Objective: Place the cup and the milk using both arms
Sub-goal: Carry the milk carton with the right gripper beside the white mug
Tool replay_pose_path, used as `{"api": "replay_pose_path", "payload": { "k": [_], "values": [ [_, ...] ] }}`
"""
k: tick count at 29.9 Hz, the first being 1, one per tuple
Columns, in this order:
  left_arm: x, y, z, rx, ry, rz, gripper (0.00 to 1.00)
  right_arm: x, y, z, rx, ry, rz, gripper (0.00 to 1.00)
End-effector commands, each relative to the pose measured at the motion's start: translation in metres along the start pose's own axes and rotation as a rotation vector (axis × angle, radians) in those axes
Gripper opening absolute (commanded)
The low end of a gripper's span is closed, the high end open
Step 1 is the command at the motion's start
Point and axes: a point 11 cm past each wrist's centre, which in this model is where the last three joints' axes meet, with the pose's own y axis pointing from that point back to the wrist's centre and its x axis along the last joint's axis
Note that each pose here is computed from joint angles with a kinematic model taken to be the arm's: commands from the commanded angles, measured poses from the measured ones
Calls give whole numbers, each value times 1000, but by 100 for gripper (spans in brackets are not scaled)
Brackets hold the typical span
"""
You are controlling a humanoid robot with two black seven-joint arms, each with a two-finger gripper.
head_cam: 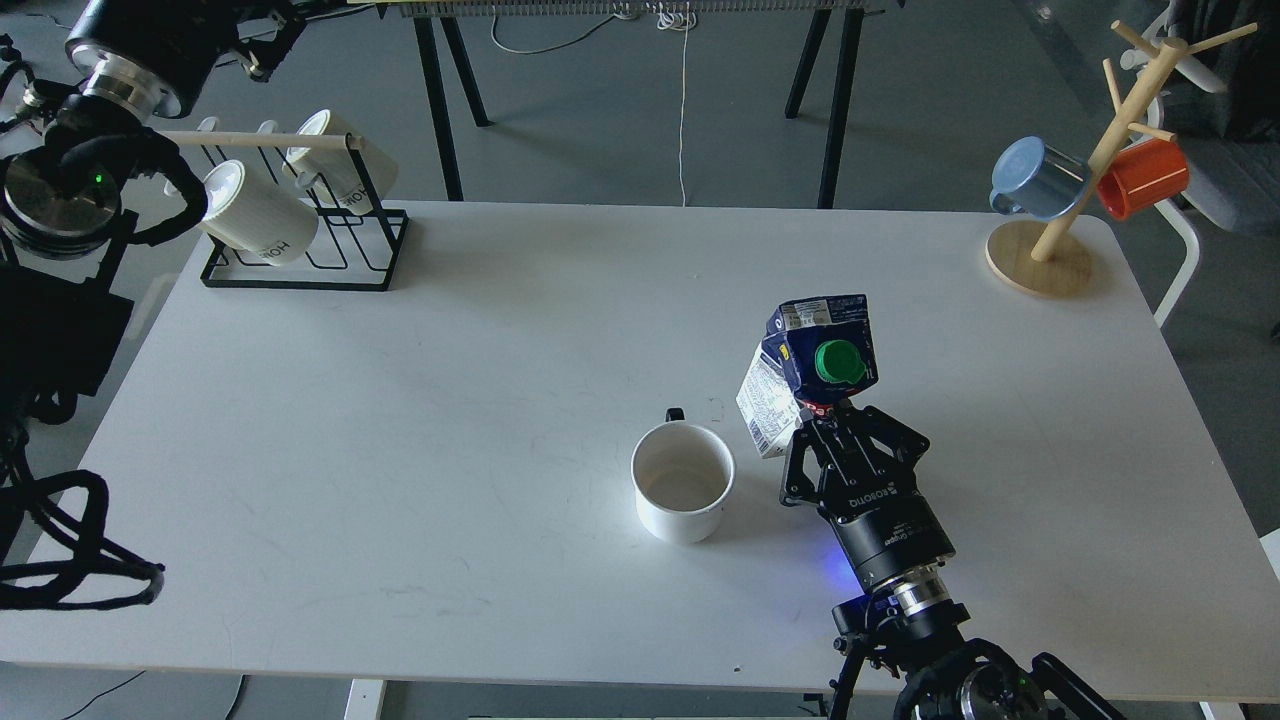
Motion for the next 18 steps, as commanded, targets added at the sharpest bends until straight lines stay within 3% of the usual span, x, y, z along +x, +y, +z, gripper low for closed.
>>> {"api": "replay_pose_path", "payload": {
  "k": [1,12,18],
  "values": [
    [0,0,-1,1,1,0,99,3,3,1,-5,11,10,15],
    [2,1,0,0,0,3,99,12,4,27,-52,-16,32,16],
    [2,1,-1,1,1,3,99,21,7,25,-52,-7,59,22]
  ]
}}
